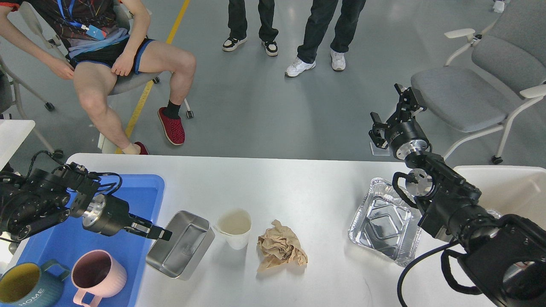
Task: Tidy desktop
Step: 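Lift the steel tray and carry it over the blue basin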
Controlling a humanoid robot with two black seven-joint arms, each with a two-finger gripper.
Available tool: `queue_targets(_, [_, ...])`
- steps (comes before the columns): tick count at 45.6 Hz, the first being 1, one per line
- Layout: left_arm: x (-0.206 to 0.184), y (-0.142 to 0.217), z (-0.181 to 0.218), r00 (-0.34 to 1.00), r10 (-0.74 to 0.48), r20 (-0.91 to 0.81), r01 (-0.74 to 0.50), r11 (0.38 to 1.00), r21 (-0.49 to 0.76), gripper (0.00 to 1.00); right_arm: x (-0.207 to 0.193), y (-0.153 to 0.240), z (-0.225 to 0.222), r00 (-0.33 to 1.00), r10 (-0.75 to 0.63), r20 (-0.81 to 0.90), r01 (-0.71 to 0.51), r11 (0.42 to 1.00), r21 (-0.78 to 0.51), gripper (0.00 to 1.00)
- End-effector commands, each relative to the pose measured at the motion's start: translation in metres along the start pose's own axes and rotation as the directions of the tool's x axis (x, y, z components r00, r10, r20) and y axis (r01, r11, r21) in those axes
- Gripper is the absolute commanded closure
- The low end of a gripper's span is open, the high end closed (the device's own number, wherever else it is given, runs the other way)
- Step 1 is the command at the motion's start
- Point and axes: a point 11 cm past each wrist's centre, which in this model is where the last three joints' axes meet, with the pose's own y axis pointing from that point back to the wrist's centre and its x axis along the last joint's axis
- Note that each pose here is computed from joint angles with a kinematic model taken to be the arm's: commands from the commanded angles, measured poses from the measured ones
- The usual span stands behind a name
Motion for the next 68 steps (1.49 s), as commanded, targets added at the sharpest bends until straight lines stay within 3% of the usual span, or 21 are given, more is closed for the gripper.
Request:
queue_targets(1, [0.001, 0.005, -0.003, 1.0, 0.01, -0.006, -0.01, 1.0, 0.009, 0.98, 0.0, 0.0, 0.0, 1.0, 0.0, 0.0, 0.0, 1.0, 0.0, 0.0])
queue_targets(21, [0.047, 0.044, 0.008, 0.998, 0.065, 0.017, -0.065, 0.997, 0.03, 0.98, -0.001, -0.001, -0.001, 1.0, -0.002, -0.001, 0.002, 1.0, 0.001, 0.0])
queue_targets(47, [0.057, 0.091, 0.02, 0.998, 0.061, 0.012, -0.062, 0.997, 0.048, 0.98, -0.004, -0.001, 0.001, 1.0, -0.008, 0.0, 0.008, 1.0, -0.004, 0.0])
queue_targets(68, [0.059, 0.098, 0.005, 0.996, 0.087, 0.008, -0.087, 0.991, 0.1, 0.98, -0.004, -0.001, 0.002, 1.0, -0.007, 0.0, 0.007, 1.0, -0.004, 0.0])
